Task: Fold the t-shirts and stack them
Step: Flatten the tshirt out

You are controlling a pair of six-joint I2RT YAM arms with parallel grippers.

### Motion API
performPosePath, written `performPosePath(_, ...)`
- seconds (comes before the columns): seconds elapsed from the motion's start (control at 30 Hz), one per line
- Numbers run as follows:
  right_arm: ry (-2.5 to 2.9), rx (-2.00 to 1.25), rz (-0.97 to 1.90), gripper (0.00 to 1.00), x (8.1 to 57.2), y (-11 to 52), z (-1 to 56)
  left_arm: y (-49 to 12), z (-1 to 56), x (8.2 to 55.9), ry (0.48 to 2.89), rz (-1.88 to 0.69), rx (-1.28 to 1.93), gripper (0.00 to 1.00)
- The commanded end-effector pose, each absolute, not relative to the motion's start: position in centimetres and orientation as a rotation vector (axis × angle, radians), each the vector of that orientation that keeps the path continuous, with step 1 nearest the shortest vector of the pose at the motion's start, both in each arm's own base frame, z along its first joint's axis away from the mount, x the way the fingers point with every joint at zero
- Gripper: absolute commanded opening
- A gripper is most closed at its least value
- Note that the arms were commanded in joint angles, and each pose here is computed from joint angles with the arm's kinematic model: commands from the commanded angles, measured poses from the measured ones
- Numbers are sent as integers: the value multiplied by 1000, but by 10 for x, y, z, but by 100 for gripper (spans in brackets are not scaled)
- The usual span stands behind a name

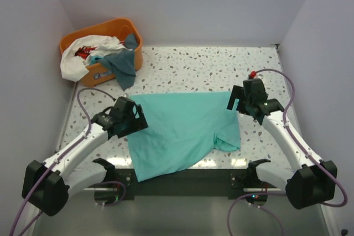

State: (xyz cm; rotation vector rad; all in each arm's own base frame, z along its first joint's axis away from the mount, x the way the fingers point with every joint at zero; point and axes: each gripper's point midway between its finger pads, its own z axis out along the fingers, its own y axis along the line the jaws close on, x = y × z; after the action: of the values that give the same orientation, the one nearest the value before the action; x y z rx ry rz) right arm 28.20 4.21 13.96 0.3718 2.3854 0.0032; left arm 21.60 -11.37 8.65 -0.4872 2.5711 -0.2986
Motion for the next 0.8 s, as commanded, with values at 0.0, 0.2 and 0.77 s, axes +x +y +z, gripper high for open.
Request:
performPosePath(0.0,2444,365,74,99,266,52,133,-142,73,175,2646,-500,-505,92)
performPosePath(0.2,2457,362,94,99,261,54,124,-148,44,159,2726,-524,-525,70)
performPosePath(0.77,2491,355,46,99,250,47,114,-147,21,157,2756,-488,-522,39)
